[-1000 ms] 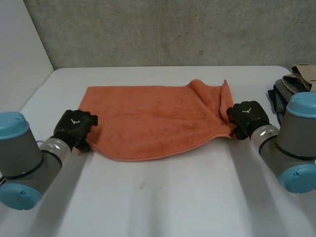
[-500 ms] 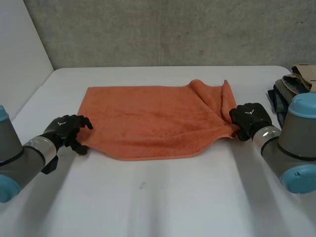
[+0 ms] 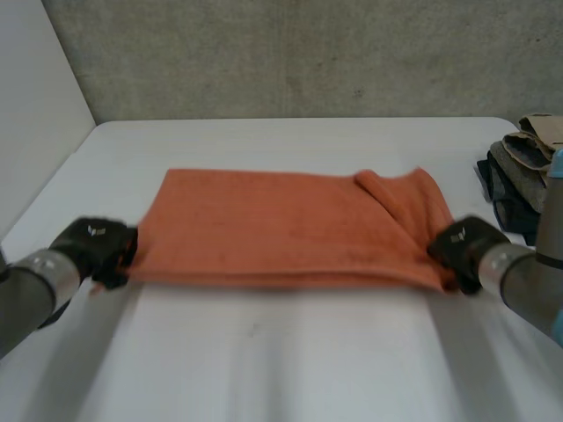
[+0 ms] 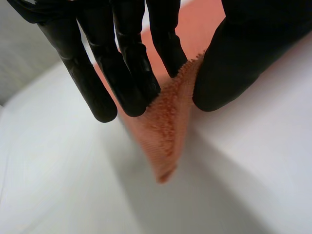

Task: Fold the laundry.

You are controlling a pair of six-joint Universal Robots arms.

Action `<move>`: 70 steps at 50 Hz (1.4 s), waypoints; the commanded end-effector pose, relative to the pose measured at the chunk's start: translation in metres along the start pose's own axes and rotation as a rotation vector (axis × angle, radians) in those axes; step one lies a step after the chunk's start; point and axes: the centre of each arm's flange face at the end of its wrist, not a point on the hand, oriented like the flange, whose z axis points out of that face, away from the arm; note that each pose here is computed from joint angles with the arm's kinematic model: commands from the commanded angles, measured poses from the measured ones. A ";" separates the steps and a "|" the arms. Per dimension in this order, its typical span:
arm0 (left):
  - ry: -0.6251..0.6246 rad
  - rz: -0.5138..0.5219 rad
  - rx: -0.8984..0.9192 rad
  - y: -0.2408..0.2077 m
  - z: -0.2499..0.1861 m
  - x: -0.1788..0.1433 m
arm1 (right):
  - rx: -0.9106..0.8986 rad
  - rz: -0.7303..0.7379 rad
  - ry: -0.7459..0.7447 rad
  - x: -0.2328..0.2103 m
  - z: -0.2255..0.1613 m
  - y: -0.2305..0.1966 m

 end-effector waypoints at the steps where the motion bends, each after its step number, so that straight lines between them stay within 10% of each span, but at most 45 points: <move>1: 0.127 0.202 -0.265 0.018 -0.052 0.013 | -0.134 -0.218 -0.150 -0.015 -0.035 0.016; 10: 0.100 0.197 -0.104 -0.002 -0.026 0.027 | -0.119 -0.170 -0.134 -0.024 -0.019 0.011; 21: -0.192 0.293 0.241 -0.064 0.068 -0.008 | 0.167 -0.035 0.240 0.028 0.036 -0.052; 35: -0.535 -0.023 1.095 -0.247 0.007 -0.112 | 1.202 0.403 0.862 0.168 -0.050 -0.206; 57: -0.137 -0.054 0.495 -0.062 0.076 -0.012 | 0.450 0.292 0.156 0.018 0.077 -0.091; 70: -0.109 -0.063 0.447 -0.040 0.049 0.005 | 0.302 0.418 0.147 0.031 0.080 -0.053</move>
